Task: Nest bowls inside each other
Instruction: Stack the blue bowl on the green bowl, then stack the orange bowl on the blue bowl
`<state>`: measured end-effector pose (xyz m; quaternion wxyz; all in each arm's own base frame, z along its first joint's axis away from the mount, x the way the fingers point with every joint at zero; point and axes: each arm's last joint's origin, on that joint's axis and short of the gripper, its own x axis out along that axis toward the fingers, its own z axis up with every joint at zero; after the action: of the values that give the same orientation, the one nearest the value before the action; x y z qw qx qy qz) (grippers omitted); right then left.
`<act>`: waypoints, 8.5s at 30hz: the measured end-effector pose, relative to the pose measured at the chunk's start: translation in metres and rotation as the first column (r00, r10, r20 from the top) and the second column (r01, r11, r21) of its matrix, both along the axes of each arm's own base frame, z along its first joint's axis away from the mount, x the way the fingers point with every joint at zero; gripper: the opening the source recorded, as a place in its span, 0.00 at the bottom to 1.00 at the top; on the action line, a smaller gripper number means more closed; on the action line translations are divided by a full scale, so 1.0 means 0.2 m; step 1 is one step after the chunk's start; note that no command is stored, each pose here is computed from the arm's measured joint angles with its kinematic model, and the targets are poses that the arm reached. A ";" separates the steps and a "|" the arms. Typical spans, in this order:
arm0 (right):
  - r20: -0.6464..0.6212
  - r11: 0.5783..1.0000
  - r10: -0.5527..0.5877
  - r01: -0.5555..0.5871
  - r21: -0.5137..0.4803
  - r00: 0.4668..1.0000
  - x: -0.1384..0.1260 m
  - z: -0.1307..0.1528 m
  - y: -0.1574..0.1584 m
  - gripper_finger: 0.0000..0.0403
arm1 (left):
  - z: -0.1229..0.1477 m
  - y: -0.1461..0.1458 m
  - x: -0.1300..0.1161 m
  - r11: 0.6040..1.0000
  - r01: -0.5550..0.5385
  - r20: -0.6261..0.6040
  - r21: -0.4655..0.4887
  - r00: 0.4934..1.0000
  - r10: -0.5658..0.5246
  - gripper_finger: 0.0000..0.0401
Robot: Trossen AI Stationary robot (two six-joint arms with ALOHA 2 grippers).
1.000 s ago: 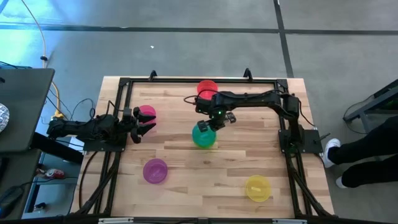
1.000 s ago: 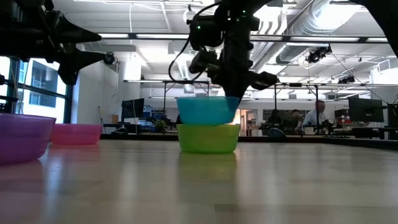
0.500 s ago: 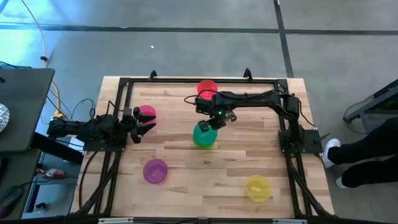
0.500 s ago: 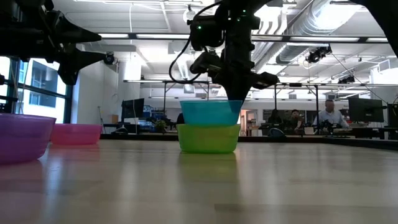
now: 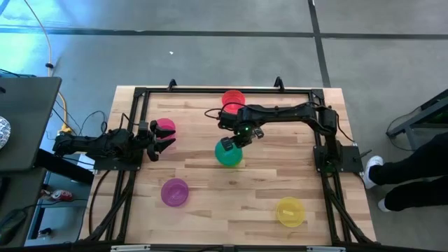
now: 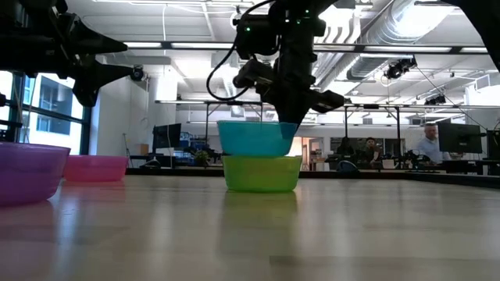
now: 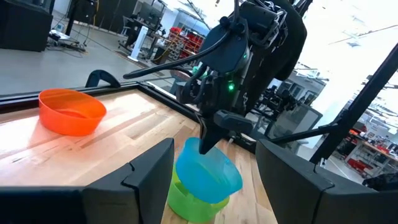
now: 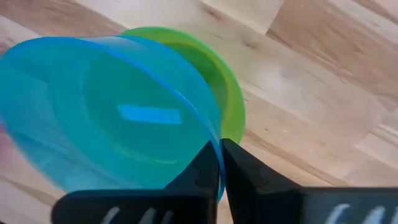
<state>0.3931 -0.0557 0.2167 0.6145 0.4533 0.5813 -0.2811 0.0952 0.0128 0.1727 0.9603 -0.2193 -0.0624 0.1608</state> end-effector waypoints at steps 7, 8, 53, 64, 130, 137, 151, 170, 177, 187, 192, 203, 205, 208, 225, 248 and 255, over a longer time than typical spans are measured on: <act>0.002 1.000 0.013 -0.013 0.003 1.000 0.00 0.00 0.00 0.16 | 0.00 0.00 0.00 1.000 0.020 0.001 -0.002 1.000 -0.020 0.54; 0.002 1.000 0.013 -0.013 0.002 1.000 0.00 0.00 0.00 0.18 | 0.00 0.00 0.00 1.000 0.025 0.001 -0.002 1.000 -0.025 0.54; -0.058 0.995 0.101 -0.100 0.024 0.993 0.04 -0.14 0.08 0.01 | 0.00 -0.01 0.00 0.997 0.065 0.007 -0.040 0.998 -0.065 0.54; -0.012 0.990 0.133 -0.132 0.049 0.991 0.06 -0.14 0.08 0.30 | 0.00 -0.01 0.00 0.997 0.064 0.008 -0.040 0.998 -0.064 0.54; 0.924 0.912 0.382 -0.159 -0.379 -0.012 0.13 0.53 -0.76 0.30 | 0.00 0.00 0.00 0.998 -0.001 0.022 -0.059 1.000 0.003 0.54; 0.825 0.825 0.559 -0.037 -0.563 -0.078 0.08 0.55 -0.85 0.30 | 0.00 0.00 0.00 0.996 -0.023 0.035 -0.082 0.999 0.026 0.54; 0.790 0.915 0.386 -0.087 -0.394 0.476 -0.19 0.26 -1.15 0.30 | 0.00 0.01 -0.01 0.989 -0.082 0.050 -0.121 0.995 0.089 0.54; 0.357 0.936 0.078 0.054 -0.347 0.931 -0.38 0.08 -1.16 0.30 | 0.01 0.02 -0.01 0.987 -0.128 0.044 -0.099 0.990 0.133 0.54; 0.299 0.942 0.052 0.053 -0.331 0.953 -0.40 0.07 -1.14 0.30 | 0.01 0.02 -0.01 0.988 -0.129 0.041 -0.088 0.990 0.132 0.54; 0.295 0.949 0.017 0.077 -0.304 0.955 -0.38 0.07 -1.11 0.30 | 0.01 0.02 -0.01 0.988 -0.126 0.041 -0.088 0.991 0.130 0.54; 0.265 0.946 0.025 0.063 -0.317 0.964 -0.36 0.06 -1.08 0.30 | 0.01 0.02 -0.01 0.988 -0.125 0.041 -0.089 0.991 0.129 0.54; 0.213 0.954 -0.008 0.072 -0.291 0.977 -0.34 0.00 -1.07 0.30 | 0.01 0.02 -0.01 0.989 -0.115 0.041 -0.089 0.992 0.119 0.54; 0.211 0.957 -0.010 0.071 -0.281 0.978 -0.33 -0.01 -1.06 0.30 | 0.01 0.02 -0.01 0.989 -0.115 0.041 -0.088 0.992 0.119 0.54; 0.207 0.962 -0.019 0.075 -0.264 0.978 -0.31 -0.06 -1.06 0.30 | 0.01 0.02 -0.01 0.989 -0.115 0.041 -0.088 0.992 0.119 0.54; 0.192 0.957 -0.054 0.106 -0.271 0.980 -0.30 -0.12 -1.08 0.25 | 0.00 0.01 -0.01 0.991 -0.103 0.040 -0.089 0.993 0.107 0.54; 0.199 0.966 -0.095 0.138 -0.219 0.975 -0.26 -0.23 -1.11 0.16 | 0.00 0.01 -0.01 0.991 -0.099 0.039 -0.086 0.994 0.103 0.54; 0.204 0.965 -0.072 0.120 -0.234 0.976 -0.25 -0.23 -1.11 0.01 | 0.00 0.01 -0.01 0.992 -0.099 0.037 -0.081 0.994 0.103 0.54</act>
<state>0.3421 -0.2774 0.1701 0.7050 0.4268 0.4569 -0.3348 0.0940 0.0156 0.1736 0.9400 -0.2569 -0.0869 0.2070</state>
